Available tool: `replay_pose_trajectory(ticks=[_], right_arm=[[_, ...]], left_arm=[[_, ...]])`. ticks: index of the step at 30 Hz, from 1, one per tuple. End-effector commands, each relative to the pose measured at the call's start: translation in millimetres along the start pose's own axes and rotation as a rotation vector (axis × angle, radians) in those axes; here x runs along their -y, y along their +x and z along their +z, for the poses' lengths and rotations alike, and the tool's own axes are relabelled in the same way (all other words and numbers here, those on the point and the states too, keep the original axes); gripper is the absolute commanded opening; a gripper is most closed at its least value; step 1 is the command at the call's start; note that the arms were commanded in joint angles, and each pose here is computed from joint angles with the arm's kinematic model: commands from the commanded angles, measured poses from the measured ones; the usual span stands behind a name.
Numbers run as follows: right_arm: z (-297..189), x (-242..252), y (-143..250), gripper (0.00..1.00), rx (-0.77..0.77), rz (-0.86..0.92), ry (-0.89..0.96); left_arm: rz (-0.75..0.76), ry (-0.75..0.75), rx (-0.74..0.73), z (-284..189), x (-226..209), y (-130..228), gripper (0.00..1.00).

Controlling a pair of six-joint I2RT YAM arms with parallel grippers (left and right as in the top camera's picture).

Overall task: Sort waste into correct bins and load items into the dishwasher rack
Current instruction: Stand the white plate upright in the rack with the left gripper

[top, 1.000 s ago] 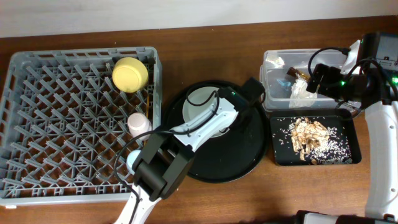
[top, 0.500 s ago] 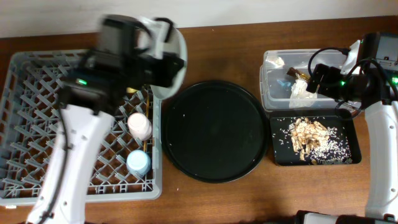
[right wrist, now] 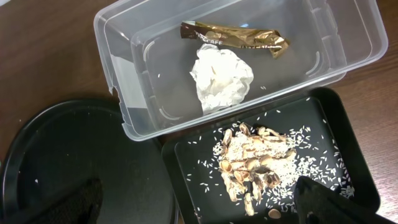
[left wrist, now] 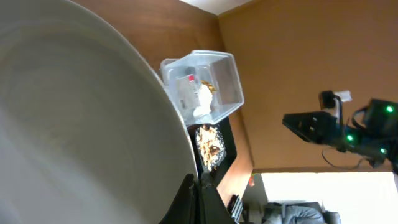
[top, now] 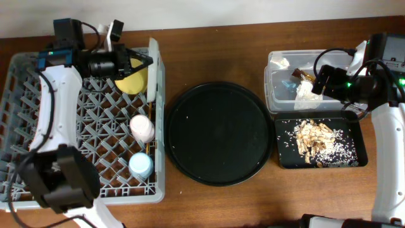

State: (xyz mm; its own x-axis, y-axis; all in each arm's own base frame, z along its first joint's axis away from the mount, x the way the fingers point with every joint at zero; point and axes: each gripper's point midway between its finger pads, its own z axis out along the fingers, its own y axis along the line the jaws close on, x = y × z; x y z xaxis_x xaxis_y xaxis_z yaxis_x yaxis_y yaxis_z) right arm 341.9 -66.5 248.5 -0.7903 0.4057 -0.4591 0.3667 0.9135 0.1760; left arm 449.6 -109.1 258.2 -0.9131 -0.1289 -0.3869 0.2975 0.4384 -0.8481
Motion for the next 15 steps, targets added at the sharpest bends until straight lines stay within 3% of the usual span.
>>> replay_pose_trajectory(ticks=[1, 4, 8, 10, 13, 15], right_arm=[[0, 3, -1, 0.99, 0.005, 0.01, 0.016], [0, 3, -1, 0.99, 0.005, 0.01, 0.016], [0, 3, -1, 0.99, 0.005, 0.01, 0.016], [0, 3, -1, 0.99, 0.005, 0.01, 0.016], [0, 3, -1, 0.99, 0.005, 0.01, 0.016], [0, 3, -1, 0.99, 0.005, 0.01, 0.016]], left_arm=[[-0.002, 0.014, 0.0, -2, -19, -1, 0.0], [-0.039, -0.153, -0.023, -4, -48, 8, 0.0], [-0.052, -0.23, -0.029, -7, -61, 10, 0.02], [-0.069, -0.29, -0.029, -14, -73, 12, 0.39], [-0.124, -0.319, 0.015, -34, -85, 7, 0.63], [-0.154, -0.327, 0.064, -54, -88, 0, 0.7]])
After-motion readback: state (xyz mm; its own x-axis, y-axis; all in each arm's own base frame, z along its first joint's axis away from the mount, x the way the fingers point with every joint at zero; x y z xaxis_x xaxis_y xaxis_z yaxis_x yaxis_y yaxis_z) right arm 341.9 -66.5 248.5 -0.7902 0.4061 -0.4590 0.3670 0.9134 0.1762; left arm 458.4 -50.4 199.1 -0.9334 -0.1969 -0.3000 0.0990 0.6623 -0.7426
